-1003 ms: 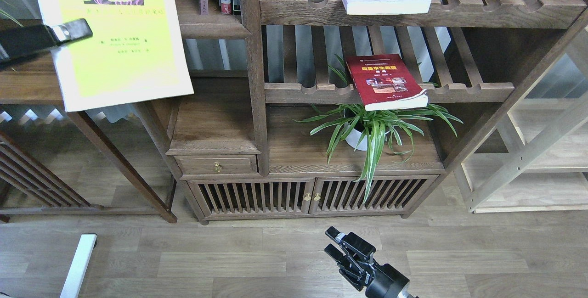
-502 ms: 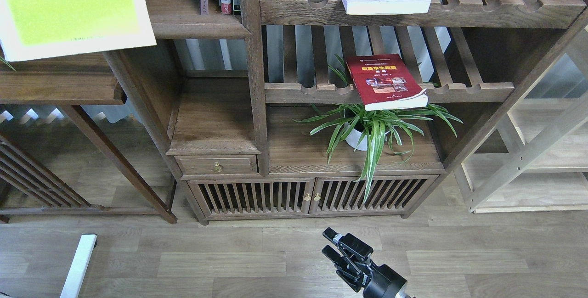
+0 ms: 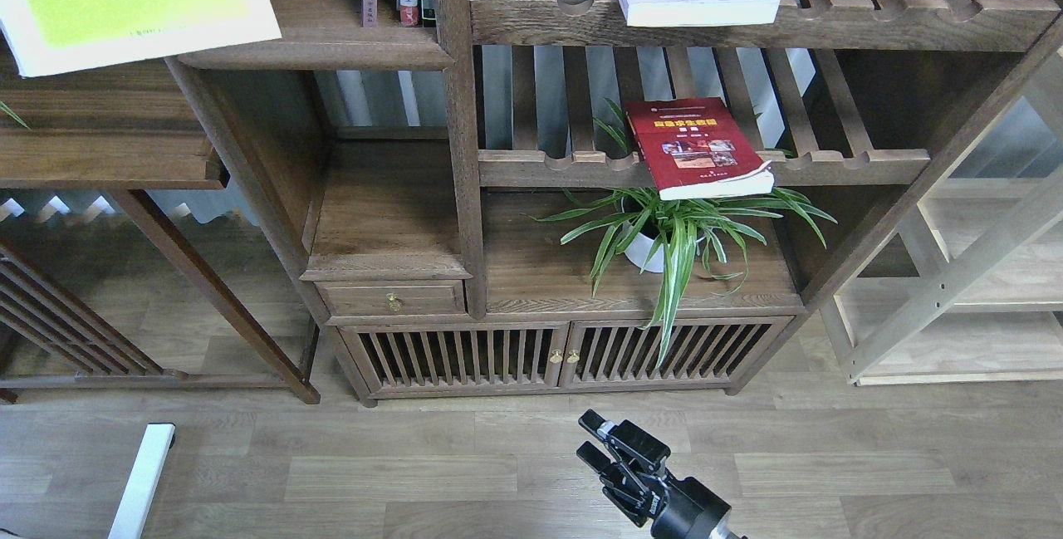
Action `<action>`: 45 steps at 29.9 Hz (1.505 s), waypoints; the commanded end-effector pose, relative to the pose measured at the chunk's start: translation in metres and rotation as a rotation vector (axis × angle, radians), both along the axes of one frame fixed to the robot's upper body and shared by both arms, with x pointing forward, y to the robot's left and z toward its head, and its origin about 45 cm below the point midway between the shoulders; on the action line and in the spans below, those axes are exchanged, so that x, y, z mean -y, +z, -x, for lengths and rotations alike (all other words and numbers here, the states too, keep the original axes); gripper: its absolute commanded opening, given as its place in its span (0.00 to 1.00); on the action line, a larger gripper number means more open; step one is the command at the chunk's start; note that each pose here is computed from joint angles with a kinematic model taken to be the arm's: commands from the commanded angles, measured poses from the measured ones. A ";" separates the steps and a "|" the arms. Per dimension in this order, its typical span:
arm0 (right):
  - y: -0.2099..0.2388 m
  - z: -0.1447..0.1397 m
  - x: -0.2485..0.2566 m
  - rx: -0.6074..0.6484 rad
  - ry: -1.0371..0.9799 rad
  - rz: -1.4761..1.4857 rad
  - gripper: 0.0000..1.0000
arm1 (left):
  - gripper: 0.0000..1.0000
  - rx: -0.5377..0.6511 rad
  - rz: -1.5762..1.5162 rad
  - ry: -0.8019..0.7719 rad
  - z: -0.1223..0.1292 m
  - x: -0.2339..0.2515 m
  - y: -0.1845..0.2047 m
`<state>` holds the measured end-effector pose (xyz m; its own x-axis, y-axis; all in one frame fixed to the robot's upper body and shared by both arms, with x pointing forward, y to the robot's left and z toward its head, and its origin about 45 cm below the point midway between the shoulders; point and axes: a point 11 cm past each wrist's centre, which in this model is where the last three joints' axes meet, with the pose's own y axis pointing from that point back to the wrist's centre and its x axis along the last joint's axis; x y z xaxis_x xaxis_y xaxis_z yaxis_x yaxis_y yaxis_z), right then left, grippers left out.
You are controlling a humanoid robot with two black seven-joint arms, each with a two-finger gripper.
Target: Organize books on shelf
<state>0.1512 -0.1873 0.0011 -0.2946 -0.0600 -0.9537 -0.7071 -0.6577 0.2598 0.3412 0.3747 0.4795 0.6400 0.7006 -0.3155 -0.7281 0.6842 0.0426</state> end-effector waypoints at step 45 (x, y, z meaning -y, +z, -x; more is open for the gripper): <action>0.002 -0.003 0.011 -0.016 -0.070 -0.043 0.69 | 0.00 0.092 -0.075 0.192 -0.117 0.021 -0.004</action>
